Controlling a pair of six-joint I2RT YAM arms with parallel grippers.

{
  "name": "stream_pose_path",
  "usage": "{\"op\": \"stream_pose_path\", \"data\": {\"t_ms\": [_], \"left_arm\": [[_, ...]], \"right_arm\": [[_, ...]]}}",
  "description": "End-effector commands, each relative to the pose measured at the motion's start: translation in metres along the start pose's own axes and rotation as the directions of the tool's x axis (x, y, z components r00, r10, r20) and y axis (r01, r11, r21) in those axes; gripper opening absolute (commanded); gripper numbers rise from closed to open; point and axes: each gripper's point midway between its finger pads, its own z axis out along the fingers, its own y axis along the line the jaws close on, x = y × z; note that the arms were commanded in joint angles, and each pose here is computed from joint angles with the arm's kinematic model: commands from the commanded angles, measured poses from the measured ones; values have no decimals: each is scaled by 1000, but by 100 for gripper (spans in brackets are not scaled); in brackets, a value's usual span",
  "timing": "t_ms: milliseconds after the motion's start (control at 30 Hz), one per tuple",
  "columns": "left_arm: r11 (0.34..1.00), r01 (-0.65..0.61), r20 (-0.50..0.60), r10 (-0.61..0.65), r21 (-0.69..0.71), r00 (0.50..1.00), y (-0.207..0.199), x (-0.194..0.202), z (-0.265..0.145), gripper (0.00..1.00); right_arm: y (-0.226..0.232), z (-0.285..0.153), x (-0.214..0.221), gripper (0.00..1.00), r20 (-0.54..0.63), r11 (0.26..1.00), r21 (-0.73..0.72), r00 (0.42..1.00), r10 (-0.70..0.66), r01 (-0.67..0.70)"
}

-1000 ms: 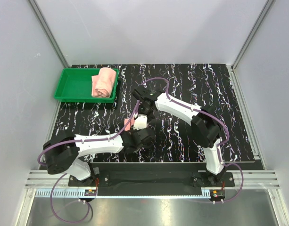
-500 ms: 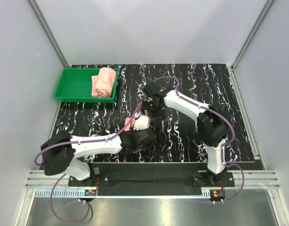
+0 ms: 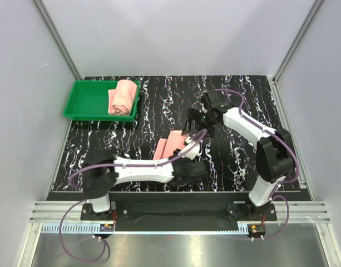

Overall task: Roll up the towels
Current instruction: Roll the towel

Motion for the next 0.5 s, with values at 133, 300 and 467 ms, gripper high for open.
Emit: {"op": "stream_pose_path", "data": {"t_ms": [133, 300, 467], "left_arm": [[983, -128, -8, 128, -131, 992, -2, 7, -14, 4], [990, 23, 1, -23, 141, 1000, -25, 1, -39, 5], [902, 166, 22, -190, 400, 982, -39, -7, -59, 9]], "right_arm": [[1, -33, -28, 96, 134, 991, -112, 987, 85, -70], [-4, -48, -36, 96, 181, 983, -157, 976, 121, -93], [-8, -40, -32, 96, 135, 981, -156, 982, 134, -113]]}}
